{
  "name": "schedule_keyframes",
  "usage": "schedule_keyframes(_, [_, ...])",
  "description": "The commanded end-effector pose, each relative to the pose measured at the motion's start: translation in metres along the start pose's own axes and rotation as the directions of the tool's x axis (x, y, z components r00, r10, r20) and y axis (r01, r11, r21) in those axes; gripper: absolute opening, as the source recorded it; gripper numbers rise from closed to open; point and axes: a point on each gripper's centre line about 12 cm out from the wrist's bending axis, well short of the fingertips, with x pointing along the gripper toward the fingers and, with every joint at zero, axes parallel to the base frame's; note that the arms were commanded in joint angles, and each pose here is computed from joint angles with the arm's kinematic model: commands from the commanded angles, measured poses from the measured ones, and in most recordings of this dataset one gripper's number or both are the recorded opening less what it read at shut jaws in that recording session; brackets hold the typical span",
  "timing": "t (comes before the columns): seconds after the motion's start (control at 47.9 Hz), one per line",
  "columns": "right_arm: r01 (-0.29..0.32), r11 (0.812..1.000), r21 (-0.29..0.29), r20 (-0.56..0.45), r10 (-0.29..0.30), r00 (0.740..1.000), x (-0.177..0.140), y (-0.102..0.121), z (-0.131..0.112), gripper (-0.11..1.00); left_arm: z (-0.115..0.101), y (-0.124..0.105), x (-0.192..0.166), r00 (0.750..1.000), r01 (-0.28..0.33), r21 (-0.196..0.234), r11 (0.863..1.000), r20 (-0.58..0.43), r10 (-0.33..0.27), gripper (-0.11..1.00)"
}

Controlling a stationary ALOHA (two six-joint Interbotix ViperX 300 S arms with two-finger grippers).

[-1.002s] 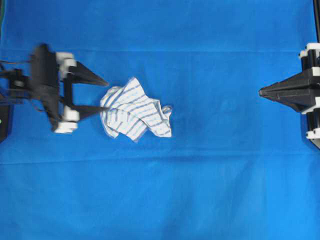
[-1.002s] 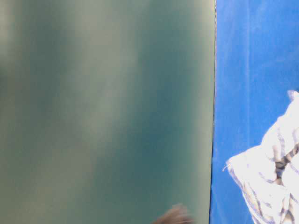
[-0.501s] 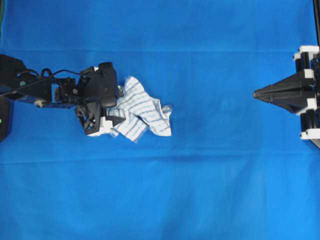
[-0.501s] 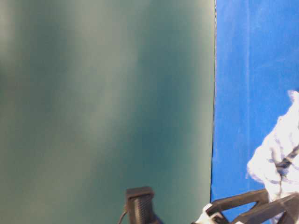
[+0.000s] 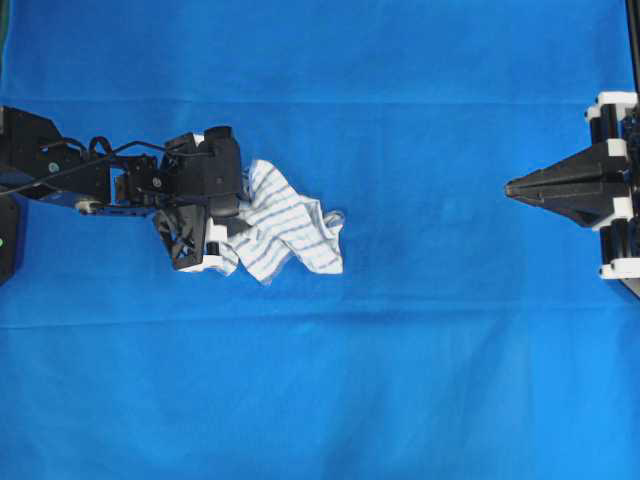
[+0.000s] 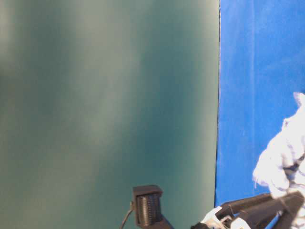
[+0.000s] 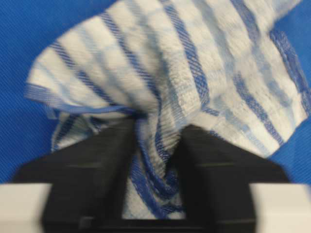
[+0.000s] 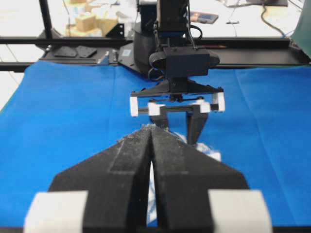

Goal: Hand over the towel.
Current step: 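Lift the towel with the left gripper toward the table center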

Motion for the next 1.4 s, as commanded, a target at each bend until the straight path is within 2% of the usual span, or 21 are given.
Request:
schedule_keyframes(0.0, [0.003, 1.0, -0.001, 0.028, -0.003, 1.0, 0.003, -0.001, 0.011, 0.0, 0.022, -0.001, -0.01, 0.997, 0.002, 0.018, 1.0, 0.074, -0.004, 0.17])
schedule_keyframes(0.063, [0.002, 1.0, -0.002, 0.028, -0.002, 1.0, 0.003, 0.0, 0.011, 0.0, 0.034, -0.002, -0.019, 0.994, 0.003, 0.026, 1.0, 0.112, -0.006, 0.08])
schedule_keyframes(0.167, [0.002, 1.0, -0.002, 0.031, -0.002, 1.0, 0.003, 0.0, 0.012, 0.0, 0.055, -0.002, -0.036, 0.983, 0.003, 0.016, 1.0, 0.186, -0.006, 0.08])
schedule_keyframes(0.271, [0.002, 1.0, -0.002, 0.034, -0.002, 0.999, 0.002, 0.0, 0.013, 0.0, 0.083, -0.005, -0.061, 0.958, 0.007, 0.021, 1.0, 0.287, -0.013, 0.08])
schedule_keyframes(0.397, [0.001, 1.0, -0.009, 0.032, -0.001, 0.999, 0.002, 0.0, 0.013, 0.0, 0.114, -0.012, -0.095, 0.91, 0.017, 0.042, 0.999, 0.413, -0.033, 0.08])
schedule_keyframes(0.543, [0.003, 1.0, -0.011, 0.034, -0.003, 0.999, 0.002, -0.001, 0.013, 0.0, 0.148, -0.023, -0.135, 0.837, 0.034, 0.069, 0.997, 0.543, -0.066, 0.08])
schedule_keyframes(0.668, [0.003, 1.0, -0.011, 0.034, -0.003, 0.999, 0.002, -0.001, 0.013, 0.0, 0.165, -0.028, -0.161, 0.778, 0.043, 0.081, 0.996, 0.623, -0.084, 0.08])
schedule_keyframes(0.793, [0.001, 1.0, -0.005, 0.032, -0.001, 0.999, 0.002, 0.0, 0.013, 0.0, 0.17, -0.035, -0.172, 0.738, 0.056, 0.093, 0.994, 0.667, -0.104, 0.08])
schedule_keyframes(0.877, [0.001, 1.0, -0.005, 0.034, -0.001, 0.999, 0.002, 0.0, 0.013, 0.0, 0.171, -0.036, -0.172, 0.73, 0.059, 0.096, 0.994, 0.675, -0.108, 0.08])
schedule_keyframes(1.378, [0.0, 0.999, 0.037, 0.067, -0.002, 0.998, 0.014, 0.0, 0.022, 0.01, 0.171, -0.036, -0.17, 0.735, 0.06, 0.096, 0.994, 0.669, -0.109, 0.08])
